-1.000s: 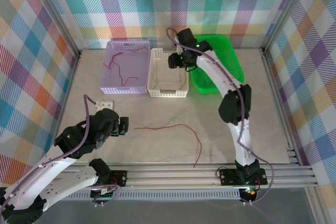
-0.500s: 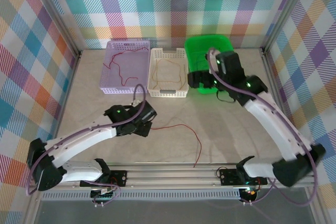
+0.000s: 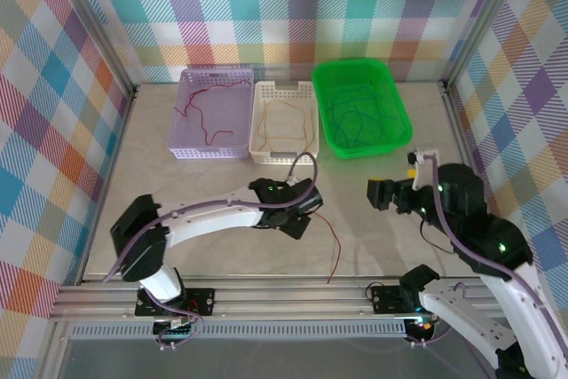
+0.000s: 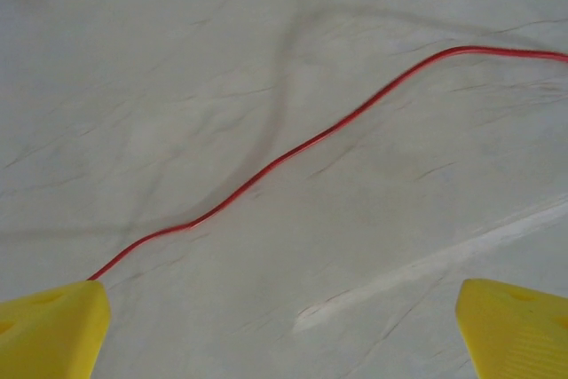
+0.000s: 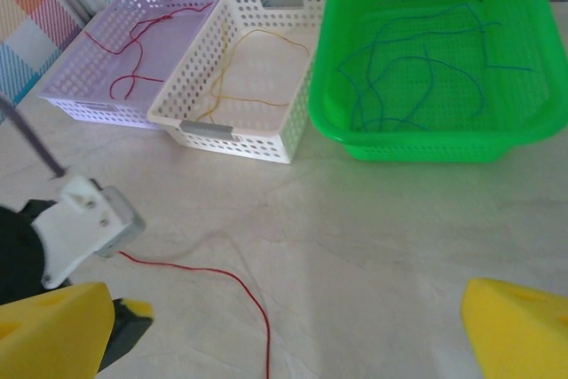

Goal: Untangle the cables

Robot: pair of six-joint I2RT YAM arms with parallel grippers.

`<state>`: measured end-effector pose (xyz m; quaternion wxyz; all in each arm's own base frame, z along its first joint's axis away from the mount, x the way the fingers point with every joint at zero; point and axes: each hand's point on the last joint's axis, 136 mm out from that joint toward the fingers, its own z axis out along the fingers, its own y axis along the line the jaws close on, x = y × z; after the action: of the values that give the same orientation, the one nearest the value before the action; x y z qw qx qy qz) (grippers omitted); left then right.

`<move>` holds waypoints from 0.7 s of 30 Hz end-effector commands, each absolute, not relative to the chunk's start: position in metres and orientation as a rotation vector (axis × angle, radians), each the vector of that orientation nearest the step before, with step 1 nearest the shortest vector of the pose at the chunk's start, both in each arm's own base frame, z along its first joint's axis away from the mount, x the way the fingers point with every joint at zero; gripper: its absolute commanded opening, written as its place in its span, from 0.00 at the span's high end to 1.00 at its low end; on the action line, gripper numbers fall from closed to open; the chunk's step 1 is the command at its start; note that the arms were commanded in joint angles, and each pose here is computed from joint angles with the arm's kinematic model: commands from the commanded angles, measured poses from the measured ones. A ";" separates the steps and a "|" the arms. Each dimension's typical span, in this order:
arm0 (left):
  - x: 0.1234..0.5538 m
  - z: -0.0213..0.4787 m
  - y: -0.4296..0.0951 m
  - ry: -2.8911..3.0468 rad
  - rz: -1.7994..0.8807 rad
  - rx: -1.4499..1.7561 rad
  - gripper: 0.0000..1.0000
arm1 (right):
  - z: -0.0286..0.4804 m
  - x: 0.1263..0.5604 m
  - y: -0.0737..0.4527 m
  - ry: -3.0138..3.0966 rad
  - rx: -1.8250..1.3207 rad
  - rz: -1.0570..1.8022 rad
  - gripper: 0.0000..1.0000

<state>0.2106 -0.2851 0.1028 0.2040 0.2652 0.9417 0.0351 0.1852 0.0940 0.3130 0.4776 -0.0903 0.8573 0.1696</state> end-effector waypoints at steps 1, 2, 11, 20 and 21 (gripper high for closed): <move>0.213 0.093 -0.317 2.593 0.052 0.869 0.00 | 0.303 0.171 0.075 2.091 -0.207 0.344 0.00; 0.215 0.088 -0.321 2.587 0.061 0.897 0.01 | 0.303 0.168 0.072 2.078 -0.206 0.339 0.00; 0.238 0.059 -0.336 2.570 0.112 1.039 0.06 | 0.298 0.153 0.056 1.998 -0.169 0.338 0.00; 0.258 0.035 -0.338 2.614 0.097 1.075 0.17 | 0.298 0.147 0.050 1.936 -0.143 0.353 0.00; 0.261 0.033 -0.338 2.616 0.099 1.075 0.17 | 0.298 0.147 0.050 1.932 -0.140 0.356 0.00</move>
<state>0.2524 -0.3312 0.0321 0.1538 0.3670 0.9163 0.0458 0.1447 0.0521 0.2919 0.5361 -0.0657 0.8281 0.1500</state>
